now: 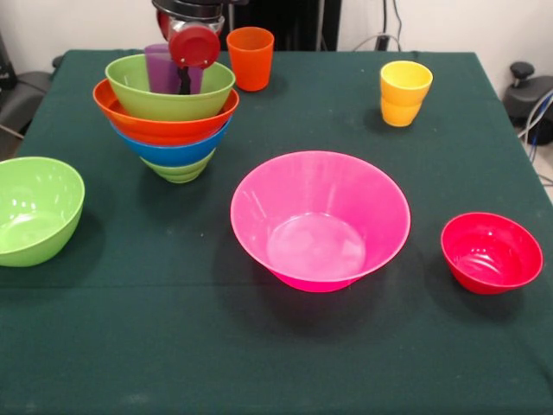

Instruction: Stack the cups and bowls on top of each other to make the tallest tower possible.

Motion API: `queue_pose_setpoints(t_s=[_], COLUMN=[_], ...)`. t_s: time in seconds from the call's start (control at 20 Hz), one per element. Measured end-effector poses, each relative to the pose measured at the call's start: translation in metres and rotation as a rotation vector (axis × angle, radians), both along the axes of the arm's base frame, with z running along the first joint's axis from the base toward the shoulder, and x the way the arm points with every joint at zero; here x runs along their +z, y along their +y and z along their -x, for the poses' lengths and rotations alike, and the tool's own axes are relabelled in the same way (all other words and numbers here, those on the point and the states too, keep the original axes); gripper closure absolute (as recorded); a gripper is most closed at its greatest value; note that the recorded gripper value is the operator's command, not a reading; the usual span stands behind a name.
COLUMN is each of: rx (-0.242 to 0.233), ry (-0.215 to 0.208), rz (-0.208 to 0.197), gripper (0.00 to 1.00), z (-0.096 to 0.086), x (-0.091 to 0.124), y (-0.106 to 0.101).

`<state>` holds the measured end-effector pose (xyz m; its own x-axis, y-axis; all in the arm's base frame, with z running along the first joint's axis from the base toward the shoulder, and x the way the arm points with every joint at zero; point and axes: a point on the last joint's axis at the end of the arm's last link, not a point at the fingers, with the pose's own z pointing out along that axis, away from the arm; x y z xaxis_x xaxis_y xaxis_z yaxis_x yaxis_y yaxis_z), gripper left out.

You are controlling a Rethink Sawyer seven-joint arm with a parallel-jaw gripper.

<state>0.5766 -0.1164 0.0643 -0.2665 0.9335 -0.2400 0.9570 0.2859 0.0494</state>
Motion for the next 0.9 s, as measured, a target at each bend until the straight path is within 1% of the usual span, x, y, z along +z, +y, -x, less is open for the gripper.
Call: queue_pose_setpoints(t_s=[0.6,0.9], rx=[0.003,0.001], ry=[-0.008,-0.005], rz=[0.004,0.001], gripper=[0.0,0.0], z=[-0.0045,-0.0049], x=[0.0017,-0.0021], y=[-0.0008,-0.0025])
